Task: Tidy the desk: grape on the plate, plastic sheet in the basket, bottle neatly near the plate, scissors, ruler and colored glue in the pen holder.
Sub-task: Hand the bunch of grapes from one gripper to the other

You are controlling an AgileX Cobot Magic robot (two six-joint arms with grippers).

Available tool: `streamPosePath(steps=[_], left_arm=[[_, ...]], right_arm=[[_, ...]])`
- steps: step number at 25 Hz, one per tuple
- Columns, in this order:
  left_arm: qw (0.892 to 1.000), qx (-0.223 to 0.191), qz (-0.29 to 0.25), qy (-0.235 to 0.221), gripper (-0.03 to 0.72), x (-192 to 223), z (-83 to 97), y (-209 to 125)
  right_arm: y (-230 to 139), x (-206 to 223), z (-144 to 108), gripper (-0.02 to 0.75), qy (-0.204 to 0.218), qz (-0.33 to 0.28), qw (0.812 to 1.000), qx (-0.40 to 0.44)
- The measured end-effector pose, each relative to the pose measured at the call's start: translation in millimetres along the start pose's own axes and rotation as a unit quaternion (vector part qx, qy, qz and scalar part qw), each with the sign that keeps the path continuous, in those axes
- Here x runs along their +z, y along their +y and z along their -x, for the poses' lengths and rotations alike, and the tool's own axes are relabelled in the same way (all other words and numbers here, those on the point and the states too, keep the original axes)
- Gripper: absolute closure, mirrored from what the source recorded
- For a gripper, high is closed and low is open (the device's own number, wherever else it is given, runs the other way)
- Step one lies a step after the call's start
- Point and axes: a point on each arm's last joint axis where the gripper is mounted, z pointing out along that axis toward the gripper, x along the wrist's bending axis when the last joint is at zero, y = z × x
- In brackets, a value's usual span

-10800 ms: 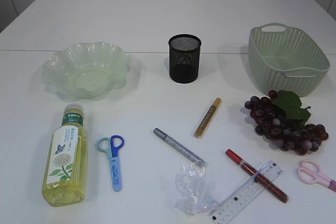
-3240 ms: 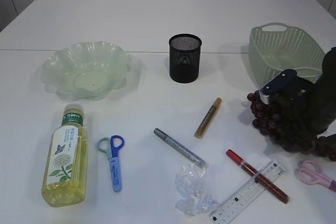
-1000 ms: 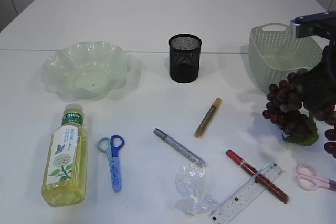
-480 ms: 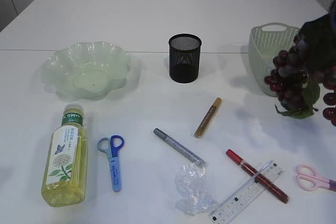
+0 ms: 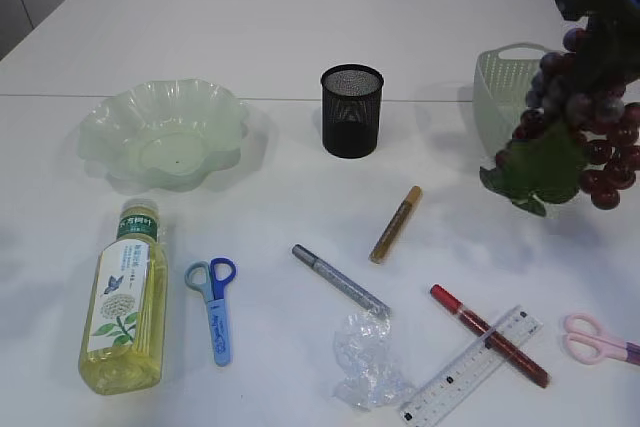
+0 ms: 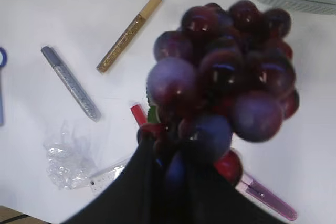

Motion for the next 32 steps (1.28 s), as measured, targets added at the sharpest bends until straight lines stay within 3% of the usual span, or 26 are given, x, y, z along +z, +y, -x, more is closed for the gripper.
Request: streamPosePath(steps=[7,11,16,20,25,32], left_arm=[[1.000,0.005,0.019,-0.019,0.190,25.9,-6.4,15.5],[0.999,0.008,0.015,-0.045,0.190,43.1,-8.0,21.2],[0.994,0.060,0.017,-0.089,0.190,60.6,-6.4,26.0],[0.985,0.097,0.054,-0.133,0.165,72.0,-2.3,34.2],[0.976,0.089,0.089,-0.180,0.081,95.3,-2.7,43.9],[0.970,0.088,0.092,-0.209,0.067,127.8,-6.1,46.1]], right_arm=[[-0.1,-0.9,-7.0,0.648,0.017,0.002,1.000,0.014],[-1.1,2.1,-23.6,0.648,0.024,-0.004,1.000,-0.006],[-2.4,3.6,-41.9,0.648,0.034,-0.008,0.999,-0.024],[-0.4,-1.6,-58.0,0.648,0.045,0.001,0.998,-0.037],[2.7,-12.4,-79.9,0.649,0.070,0.017,0.996,-0.049],[-1.6,-17.6,-107.2,0.649,0.104,0.016,0.992,-0.062]])
